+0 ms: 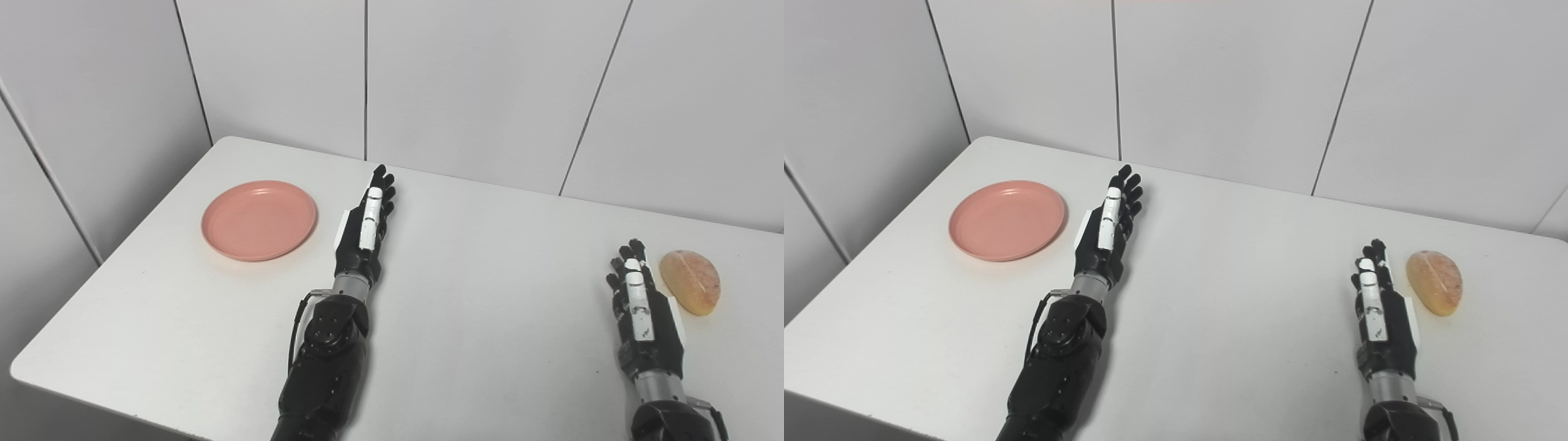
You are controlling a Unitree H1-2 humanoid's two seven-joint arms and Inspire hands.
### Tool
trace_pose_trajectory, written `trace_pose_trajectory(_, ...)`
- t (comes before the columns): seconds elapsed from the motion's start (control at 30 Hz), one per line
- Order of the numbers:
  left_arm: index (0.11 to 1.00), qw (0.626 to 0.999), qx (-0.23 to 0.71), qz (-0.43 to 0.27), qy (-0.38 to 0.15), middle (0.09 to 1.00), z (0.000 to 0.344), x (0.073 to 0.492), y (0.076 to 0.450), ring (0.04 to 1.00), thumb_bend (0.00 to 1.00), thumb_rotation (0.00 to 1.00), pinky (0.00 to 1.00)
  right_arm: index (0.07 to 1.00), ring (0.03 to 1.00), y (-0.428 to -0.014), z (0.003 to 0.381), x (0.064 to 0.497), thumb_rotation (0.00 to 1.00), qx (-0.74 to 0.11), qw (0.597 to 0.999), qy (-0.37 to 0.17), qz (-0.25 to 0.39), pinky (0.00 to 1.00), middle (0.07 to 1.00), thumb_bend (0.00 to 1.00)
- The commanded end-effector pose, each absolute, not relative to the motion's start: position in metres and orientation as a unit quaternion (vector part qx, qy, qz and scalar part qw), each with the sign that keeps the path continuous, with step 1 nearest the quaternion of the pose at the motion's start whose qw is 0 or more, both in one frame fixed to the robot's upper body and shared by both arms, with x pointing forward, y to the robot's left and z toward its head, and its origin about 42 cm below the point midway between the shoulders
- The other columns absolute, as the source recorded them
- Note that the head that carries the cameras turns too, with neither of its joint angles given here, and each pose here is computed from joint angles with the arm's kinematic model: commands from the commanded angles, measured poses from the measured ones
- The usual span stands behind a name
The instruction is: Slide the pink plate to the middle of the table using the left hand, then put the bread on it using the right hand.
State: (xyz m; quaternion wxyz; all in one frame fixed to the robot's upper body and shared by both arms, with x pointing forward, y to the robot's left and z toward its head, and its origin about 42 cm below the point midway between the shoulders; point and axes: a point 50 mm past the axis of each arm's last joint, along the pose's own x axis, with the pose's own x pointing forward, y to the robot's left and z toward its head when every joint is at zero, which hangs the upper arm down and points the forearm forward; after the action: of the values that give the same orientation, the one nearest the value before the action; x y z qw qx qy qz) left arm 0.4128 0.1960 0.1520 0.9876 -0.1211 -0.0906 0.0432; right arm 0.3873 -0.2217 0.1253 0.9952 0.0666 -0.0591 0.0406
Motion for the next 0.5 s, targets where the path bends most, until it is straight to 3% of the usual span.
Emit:
trace_pose_trajectory(0.0, 0.92, 0.98, -0.12, 0.051, -0.151, 0.935, 0.186, 0.428, 0.201, 0.951, 0.57, 1.0, 0.99, 1.0, 1.0, -0.225, 0.13, 0.39, 0.85, 0.068, 0.993, -0.082, 0.042, 1.0, 1.0, 0.63)
trace_pose_trajectory(0.47, 0.823, 0.967, -0.111, 0.137, -0.182, 0.835, 0.204, 0.433, 0.251, 0.842, 0.61, 1.0, 0.84, 1.0, 1.0, -0.225, 0.128, 0.392, 0.85, 0.073, 0.993, -0.082, 0.047, 1.0, 1.0, 0.64)
